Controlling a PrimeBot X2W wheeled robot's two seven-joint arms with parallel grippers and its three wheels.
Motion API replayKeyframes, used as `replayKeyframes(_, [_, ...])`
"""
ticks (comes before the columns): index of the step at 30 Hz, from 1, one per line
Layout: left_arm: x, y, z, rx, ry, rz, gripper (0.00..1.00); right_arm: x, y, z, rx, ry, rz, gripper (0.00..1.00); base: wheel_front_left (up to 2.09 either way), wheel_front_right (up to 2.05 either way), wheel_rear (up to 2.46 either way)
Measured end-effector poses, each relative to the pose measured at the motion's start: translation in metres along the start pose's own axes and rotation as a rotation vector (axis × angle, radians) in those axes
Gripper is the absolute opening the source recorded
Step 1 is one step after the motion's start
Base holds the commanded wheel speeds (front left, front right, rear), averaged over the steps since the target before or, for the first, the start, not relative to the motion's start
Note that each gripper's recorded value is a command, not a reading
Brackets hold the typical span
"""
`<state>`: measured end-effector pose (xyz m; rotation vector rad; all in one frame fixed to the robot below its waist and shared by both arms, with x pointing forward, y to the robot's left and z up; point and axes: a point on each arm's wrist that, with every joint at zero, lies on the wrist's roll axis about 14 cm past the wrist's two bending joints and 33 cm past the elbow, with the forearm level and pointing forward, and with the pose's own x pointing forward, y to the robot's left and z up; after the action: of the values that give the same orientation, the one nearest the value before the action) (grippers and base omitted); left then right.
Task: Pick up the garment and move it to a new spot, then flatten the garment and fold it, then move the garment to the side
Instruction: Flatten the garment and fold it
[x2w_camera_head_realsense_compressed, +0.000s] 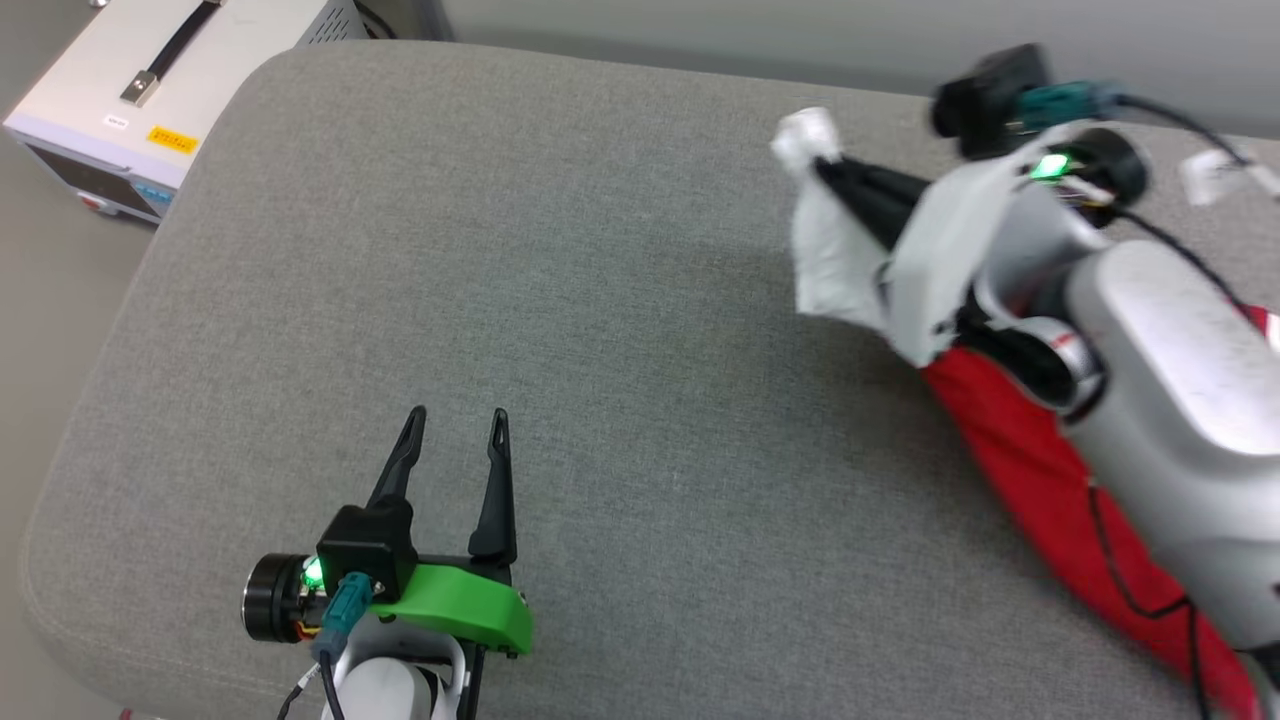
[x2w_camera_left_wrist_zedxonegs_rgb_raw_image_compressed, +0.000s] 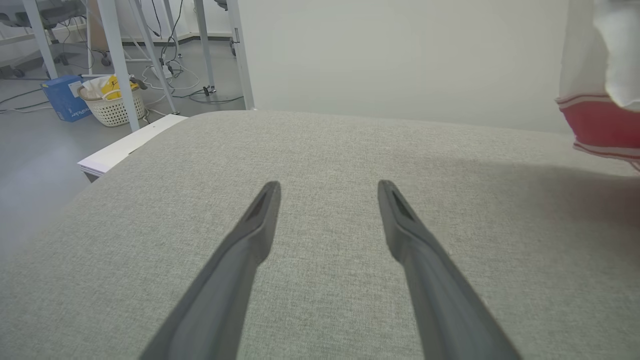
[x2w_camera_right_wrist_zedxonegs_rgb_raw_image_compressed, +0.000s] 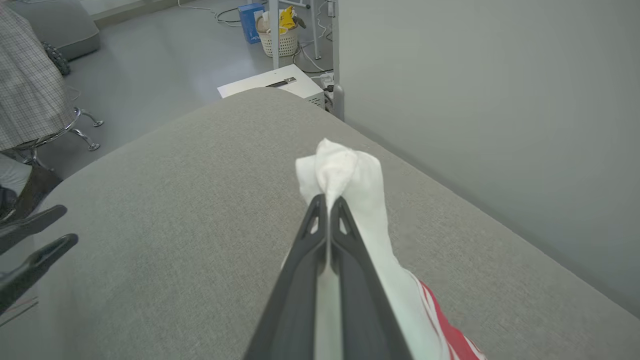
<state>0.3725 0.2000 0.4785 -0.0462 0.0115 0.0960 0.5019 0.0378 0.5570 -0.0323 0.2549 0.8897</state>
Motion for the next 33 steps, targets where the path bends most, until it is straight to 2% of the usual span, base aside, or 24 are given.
replayKeyframes(4, [0.001, 0.002, -0.006, -0.005, 0.019, 0.01, 1.0, 0.029, 0.044, -0.021, -0.031, 0.059, 0.115, 0.0, 0.0, 0.0, 0.0])
replayKeyframes(11, [0.008, 0.005, -0.013, -0.01, 0.038, 0.025, 1.0, 0.049, 0.113, -0.095, -0.037, 0.243, 0.297, 0.0, 0.0, 0.0, 0.0])
replayKeyframes(18, [0.009, 0.008, -0.019, -0.007, 0.058, 0.039, 1.0, 0.032, 0.123, -0.184, 0.02, 0.493, 0.319, 0.0, 0.0, 0.0, 0.0])
replayKeyframes(22, [0.009, 0.008, -0.018, -0.009, 0.055, 0.04, 1.0, 0.028, 0.122, -0.191, 0.034, 0.502, 0.307, 0.0, 0.0, 0.0, 0.0])
replayKeyframes(24, [0.009, 0.009, -0.017, -0.01, 0.052, 0.041, 1.0, 0.029, 0.123, -0.186, 0.045, 0.468, 0.303, 0.47, 0.0, 0.0, 0.0])
replayKeyframes(25, [0.009, 0.01, -0.017, -0.008, 0.051, 0.043, 1.0, 0.029, 0.123, -0.182, 0.044, 0.442, 0.301, 1.0, 0.0, 0.0, 0.0])
replayKeyframes(33, [0.003, 0.011, -0.004, 0.002, 0.011, 0.035, 1.0, 0.028, 0.117, -0.107, 0.054, 0.071, 0.265, 1.0, 0.0, 0.0, 0.0])
